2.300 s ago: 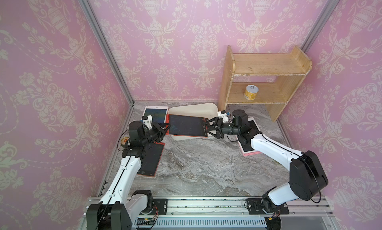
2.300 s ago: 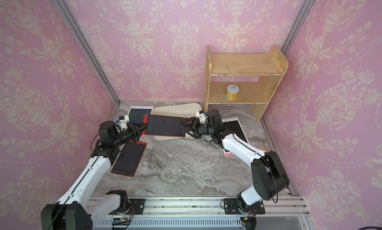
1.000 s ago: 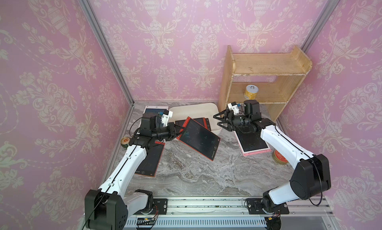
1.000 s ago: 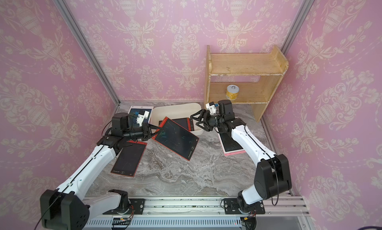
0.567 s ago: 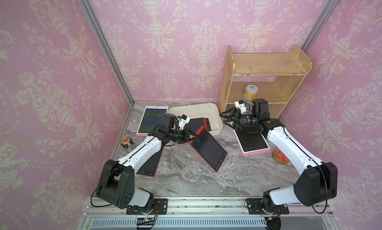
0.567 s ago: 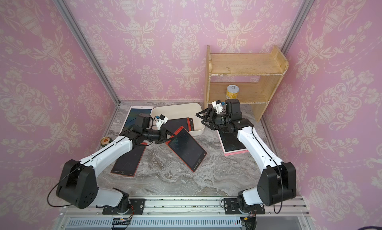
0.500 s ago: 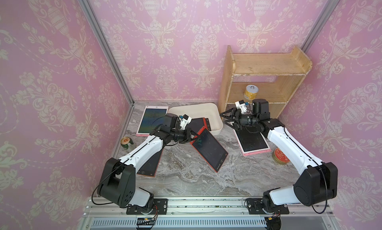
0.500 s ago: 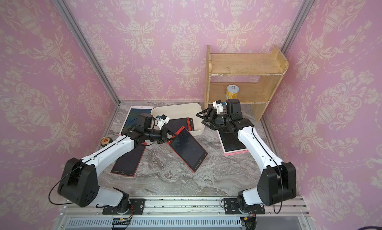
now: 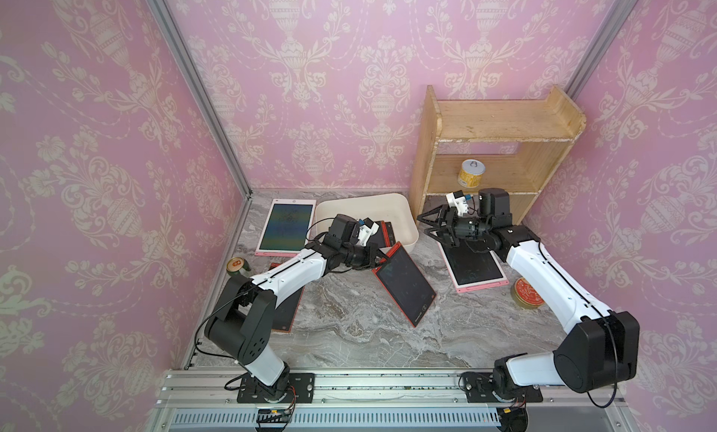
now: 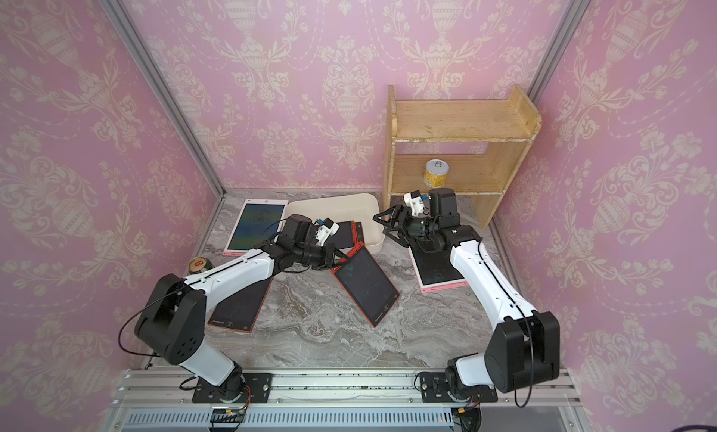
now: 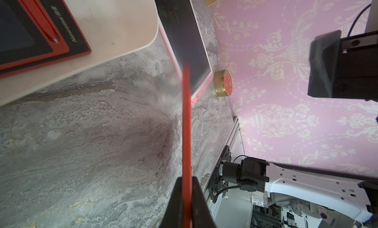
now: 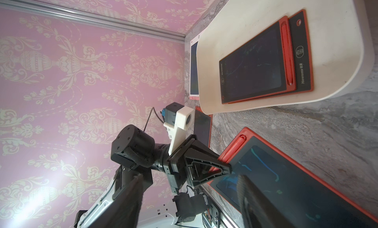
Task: Take out the writing tablet from the storage box
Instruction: Place the writing tablet at the center of the board.
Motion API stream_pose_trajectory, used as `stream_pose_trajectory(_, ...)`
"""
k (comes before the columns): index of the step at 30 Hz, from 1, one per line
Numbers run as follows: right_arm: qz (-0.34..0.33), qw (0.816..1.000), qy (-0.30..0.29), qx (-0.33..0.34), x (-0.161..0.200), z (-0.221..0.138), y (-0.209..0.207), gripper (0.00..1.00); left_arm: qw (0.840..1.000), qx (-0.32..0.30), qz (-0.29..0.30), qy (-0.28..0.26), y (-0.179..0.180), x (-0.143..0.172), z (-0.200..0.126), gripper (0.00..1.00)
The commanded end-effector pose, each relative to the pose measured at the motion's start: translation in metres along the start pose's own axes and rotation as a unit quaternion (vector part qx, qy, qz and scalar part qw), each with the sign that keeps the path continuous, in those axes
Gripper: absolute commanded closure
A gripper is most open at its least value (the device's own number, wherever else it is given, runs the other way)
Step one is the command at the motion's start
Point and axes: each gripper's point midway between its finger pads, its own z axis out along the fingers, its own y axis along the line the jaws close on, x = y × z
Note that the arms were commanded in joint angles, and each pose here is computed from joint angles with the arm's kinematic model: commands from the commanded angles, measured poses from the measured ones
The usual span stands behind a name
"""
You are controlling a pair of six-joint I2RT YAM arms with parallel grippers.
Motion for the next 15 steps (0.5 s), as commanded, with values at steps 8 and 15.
stream_pose_trajectory(8, 0.004, 1.000, 0.007, 0.007, 0.013, -0.010, -0.016, 0.26, 0.998, 0.015, 0.066, 0.017, -0.021, -0.005, 0.028, 1.00)
stream_pose_trajectory(15, 0.008, 1.000, 0.003, 0.008, 0.011, -0.013, -0.020, 0.26, 0.995, 0.009, 0.083, 0.055, -0.021, 0.010, 0.042, 1.00)
